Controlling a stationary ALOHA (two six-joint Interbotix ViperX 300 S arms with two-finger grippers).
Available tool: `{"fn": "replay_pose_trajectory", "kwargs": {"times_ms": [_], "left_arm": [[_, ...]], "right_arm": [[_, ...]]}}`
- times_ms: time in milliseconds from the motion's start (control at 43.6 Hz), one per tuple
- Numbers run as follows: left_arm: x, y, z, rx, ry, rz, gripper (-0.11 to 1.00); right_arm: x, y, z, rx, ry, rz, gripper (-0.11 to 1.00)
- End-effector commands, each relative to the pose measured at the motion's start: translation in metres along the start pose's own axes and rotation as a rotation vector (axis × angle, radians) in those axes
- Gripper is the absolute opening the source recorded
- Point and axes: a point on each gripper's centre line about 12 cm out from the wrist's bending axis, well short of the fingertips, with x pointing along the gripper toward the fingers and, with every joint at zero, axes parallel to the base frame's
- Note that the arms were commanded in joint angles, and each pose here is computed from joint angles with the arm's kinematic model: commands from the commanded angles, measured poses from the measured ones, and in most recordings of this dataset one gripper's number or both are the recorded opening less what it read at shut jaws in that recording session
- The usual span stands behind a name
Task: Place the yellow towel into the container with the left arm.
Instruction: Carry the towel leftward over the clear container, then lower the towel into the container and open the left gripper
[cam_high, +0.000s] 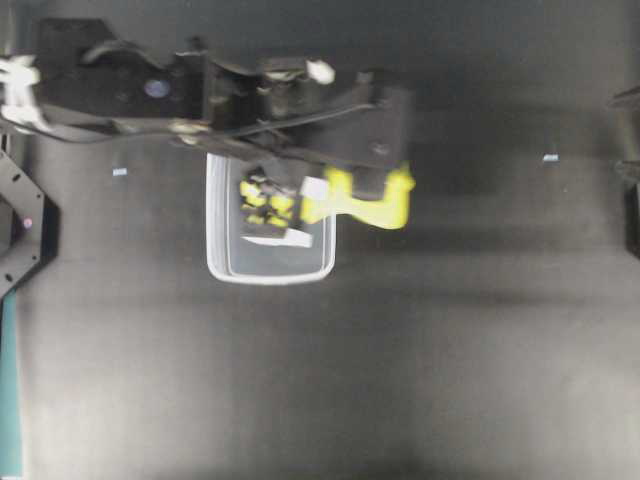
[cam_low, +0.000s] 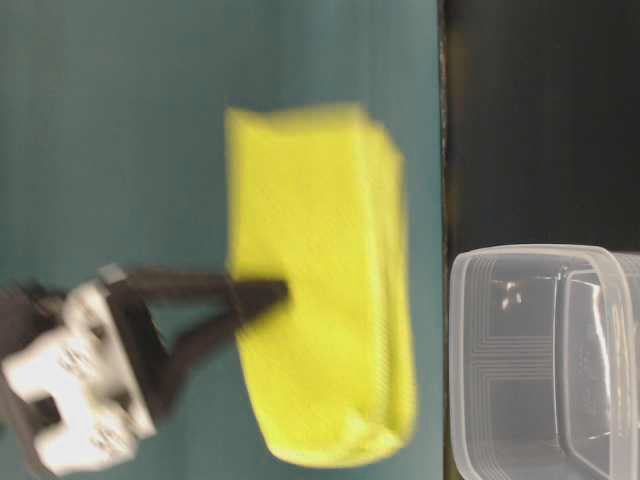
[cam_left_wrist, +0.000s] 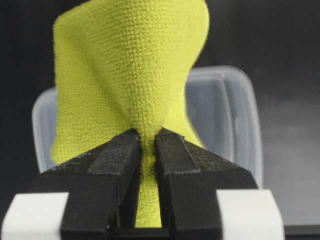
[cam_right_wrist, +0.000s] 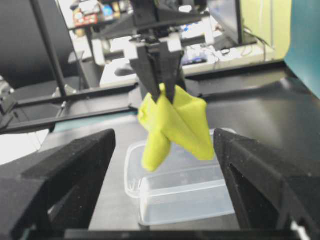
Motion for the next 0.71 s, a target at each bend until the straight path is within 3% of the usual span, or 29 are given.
{"fn": "replay_pose_trajectory", "kwargs": {"times_ms": [0,504,688], "left_arm": [[-0.01,-0.001,-0.015,-0.005,-0.024,0.005,0.07],[0.023,-0.004,-0.056,0.006,-0.045,0.011,0.07],[0.033,-0.004,-0.061,-0.004,-0.075,0.015,0.07]], "right_arm": [[0.001,0.0,0.007,0.006,-0.02,0.0,0.77],[0.0,0.001,0.012,0.008,-0.058,0.006,0.77],[0.0,0.001,0.013,0.008,-0.064,0.005,0.77]]}}
